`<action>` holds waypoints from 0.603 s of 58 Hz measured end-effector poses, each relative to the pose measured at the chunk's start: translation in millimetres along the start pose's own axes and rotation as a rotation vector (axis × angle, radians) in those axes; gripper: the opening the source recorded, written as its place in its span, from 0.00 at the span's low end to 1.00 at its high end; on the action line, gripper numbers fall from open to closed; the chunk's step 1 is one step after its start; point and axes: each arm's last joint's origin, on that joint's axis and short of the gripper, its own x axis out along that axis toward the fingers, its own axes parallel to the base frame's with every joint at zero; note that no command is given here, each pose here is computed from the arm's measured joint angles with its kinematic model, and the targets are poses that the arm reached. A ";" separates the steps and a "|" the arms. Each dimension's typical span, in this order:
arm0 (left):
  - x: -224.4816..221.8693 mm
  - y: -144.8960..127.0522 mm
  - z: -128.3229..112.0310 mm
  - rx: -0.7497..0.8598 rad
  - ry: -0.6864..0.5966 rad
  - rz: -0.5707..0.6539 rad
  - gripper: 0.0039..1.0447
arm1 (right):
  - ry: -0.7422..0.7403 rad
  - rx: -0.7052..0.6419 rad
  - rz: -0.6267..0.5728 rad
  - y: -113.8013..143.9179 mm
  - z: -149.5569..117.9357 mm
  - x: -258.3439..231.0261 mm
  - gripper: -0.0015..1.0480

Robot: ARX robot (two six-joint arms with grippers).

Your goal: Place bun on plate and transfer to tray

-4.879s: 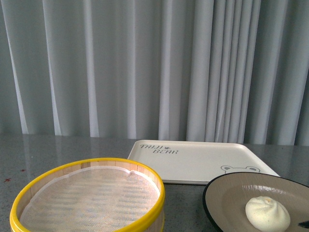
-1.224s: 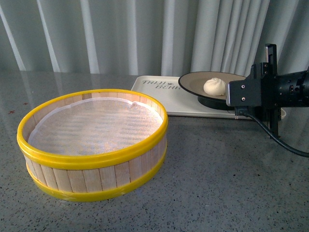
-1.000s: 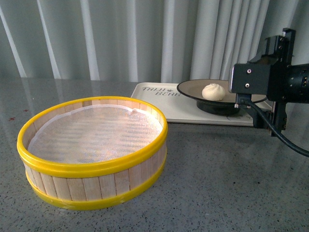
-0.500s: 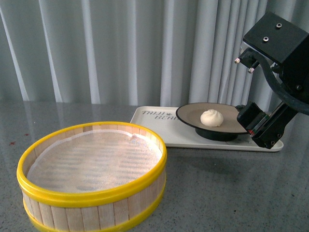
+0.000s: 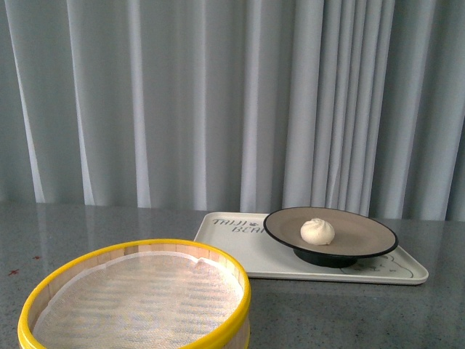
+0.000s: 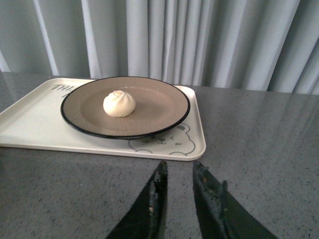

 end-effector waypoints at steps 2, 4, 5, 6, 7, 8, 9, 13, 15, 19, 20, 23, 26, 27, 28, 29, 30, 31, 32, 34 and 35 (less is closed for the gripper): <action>0.0 0.0 0.0 0.000 0.000 0.000 0.94 | -0.001 0.001 -0.002 -1.8 -1.7 -4.7 0.01; 0.0 0.0 0.0 0.000 0.000 0.000 0.94 | -0.002 0.005 -0.009 -4.2 -3.6 -10.4 0.02; 0.0 0.0 0.0 0.000 0.000 0.000 0.94 | -0.003 0.005 -0.009 -4.7 -4.0 -11.8 0.02; 0.0 0.0 0.0 0.000 0.000 0.000 0.94 | -0.005 0.005 -0.010 -5.7 -4.8 -14.3 0.02; 0.0 0.0 0.0 0.000 0.000 0.000 0.94 | -0.006 0.006 -0.012 -6.7 -5.5 -16.8 0.02; 0.0 0.0 0.0 0.000 0.000 0.000 0.94 | -0.006 0.006 -0.013 -7.2 -6.0 -18.1 0.02; 0.0 0.0 0.0 0.000 0.000 0.000 0.94 | -0.006 0.007 -0.013 -7.9 -6.9 -20.6 0.02; 0.0 0.0 0.0 0.000 0.000 0.000 0.94 | -0.004 0.009 -0.010 -10.1 -10.2 -29.1 0.02; 0.0 0.0 0.0 0.000 0.000 0.000 0.94 | -0.003 0.009 -0.007 -10.8 -11.7 -32.6 0.02; 0.0 0.0 0.0 0.000 0.000 0.000 0.94 | -0.003 0.009 -0.005 -13.1 -14.4 -40.4 0.02; 0.0 0.0 0.0 0.000 0.000 0.000 0.94 | -0.002 0.010 0.003 -15.2 -15.1 -42.4 0.02; 0.0 0.0 0.0 0.000 0.000 0.000 0.94 | -0.002 0.010 0.009 -19.8 -16.7 -47.3 0.02; 0.0 0.0 0.0 0.000 0.000 0.000 0.94 | -0.001 0.011 -0.005 -22.4 -18.3 -52.2 0.02; 0.0 0.0 0.0 0.000 0.000 0.000 0.94 | -0.002 0.011 -0.008 -22.9 -18.5 -53.1 0.02; 0.0 0.0 0.0 0.000 0.000 0.000 0.94 | -0.001 0.011 -0.012 -23.6 -19.2 -54.9 0.02; 0.0 0.0 0.0 0.000 0.000 0.000 0.94 | 0.000 0.012 -0.014 -23.8 -19.9 -56.7 0.02; 0.0 0.0 0.0 0.000 0.000 0.000 0.94 | -0.001 0.012 -0.014 -24.0 -20.0 -57.6 0.02; 0.0 0.0 0.0 0.000 0.000 0.000 0.94 | 0.000 0.012 -0.014 -24.0 -20.6 -59.3 0.02; 0.0 0.0 0.0 0.000 0.000 0.000 0.94 | 0.000 0.012 -0.014 -23.9 -21.2 -60.9 0.02; 0.0 0.0 0.0 0.000 0.000 0.000 0.94 | 0.001 0.012 -0.012 -23.8 -22.2 -64.1 0.02; 0.0 0.0 0.0 0.000 0.000 0.000 0.94 | 0.000 0.012 -0.010 -23.7 -22.5 -65.6 0.02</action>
